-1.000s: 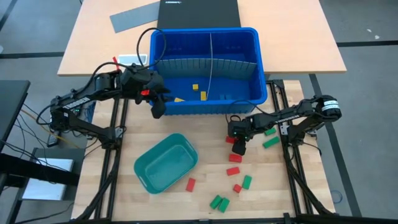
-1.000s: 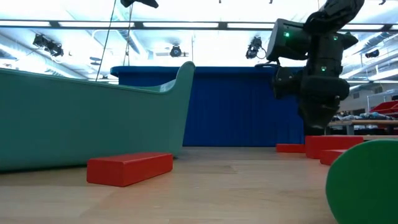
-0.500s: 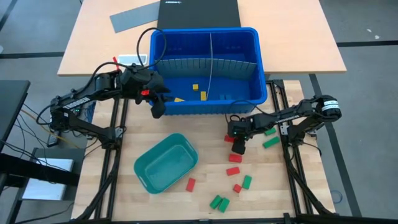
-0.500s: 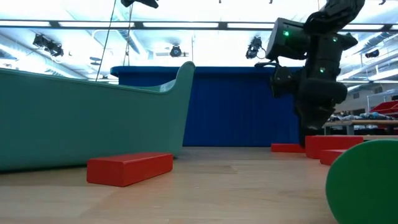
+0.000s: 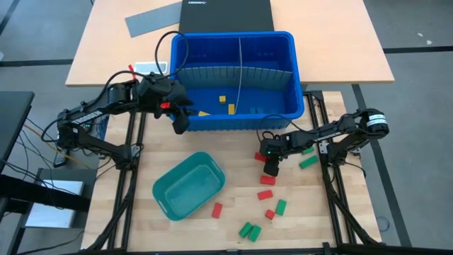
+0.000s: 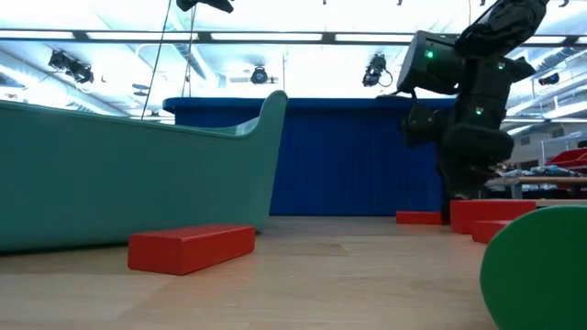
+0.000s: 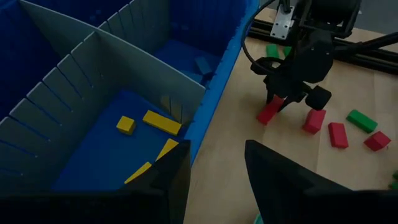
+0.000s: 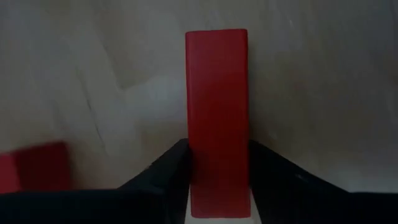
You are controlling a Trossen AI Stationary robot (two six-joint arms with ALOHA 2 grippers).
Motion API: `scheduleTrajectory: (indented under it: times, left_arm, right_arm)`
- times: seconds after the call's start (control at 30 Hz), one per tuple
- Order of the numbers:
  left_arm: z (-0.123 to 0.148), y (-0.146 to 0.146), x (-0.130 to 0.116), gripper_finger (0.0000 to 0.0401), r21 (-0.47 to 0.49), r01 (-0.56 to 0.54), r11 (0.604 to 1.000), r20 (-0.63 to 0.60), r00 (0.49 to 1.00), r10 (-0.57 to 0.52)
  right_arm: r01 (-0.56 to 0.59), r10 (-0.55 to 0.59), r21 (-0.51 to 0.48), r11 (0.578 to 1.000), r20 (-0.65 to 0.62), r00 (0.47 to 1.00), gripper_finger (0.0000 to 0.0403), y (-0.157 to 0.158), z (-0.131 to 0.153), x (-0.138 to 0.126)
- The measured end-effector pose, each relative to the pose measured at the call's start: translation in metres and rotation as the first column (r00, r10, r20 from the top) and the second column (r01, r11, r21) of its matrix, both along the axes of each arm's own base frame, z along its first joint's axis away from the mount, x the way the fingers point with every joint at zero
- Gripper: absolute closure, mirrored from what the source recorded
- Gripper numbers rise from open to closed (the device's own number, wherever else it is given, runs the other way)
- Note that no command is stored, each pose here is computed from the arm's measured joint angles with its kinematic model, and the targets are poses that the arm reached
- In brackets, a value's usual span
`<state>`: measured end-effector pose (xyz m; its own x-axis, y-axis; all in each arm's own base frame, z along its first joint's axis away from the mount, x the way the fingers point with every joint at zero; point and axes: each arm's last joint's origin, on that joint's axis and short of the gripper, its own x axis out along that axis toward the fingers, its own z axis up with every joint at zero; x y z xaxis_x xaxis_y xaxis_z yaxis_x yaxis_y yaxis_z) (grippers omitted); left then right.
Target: Sort Items/Unsort Items
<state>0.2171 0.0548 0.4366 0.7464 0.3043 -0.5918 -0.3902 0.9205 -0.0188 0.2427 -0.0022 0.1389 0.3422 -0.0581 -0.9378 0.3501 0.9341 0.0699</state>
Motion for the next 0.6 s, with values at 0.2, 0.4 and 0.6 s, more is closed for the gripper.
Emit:
scheduleTrajectory:
  times: [0.2,0.4,0.6]
  left_arm:
    - [0.000,0.000,0.000,0.0243,0.000,0.000,1.000,0.001,1.000,0.000]
    - [0.000,0.000,0.000,0.0243,-0.002,-0.004,1.000,0.008,1.000,0.004]
    - [0.001,0.000,0.001,0.0243,-0.005,-0.016,1.000,0.015,1.000,0.016]
  right_arm:
    - [-0.049,0.038,0.116,0.992,0.092,0.995,0.0280,0.004,0.026,0.019]
    - [-0.132,0.082,0.129,0.983,0.335,0.939,0.0280,0.008,0.099,0.043]
    - [0.071,0.043,-0.181,0.981,0.561,0.827,0.0280,-0.022,0.194,0.044]
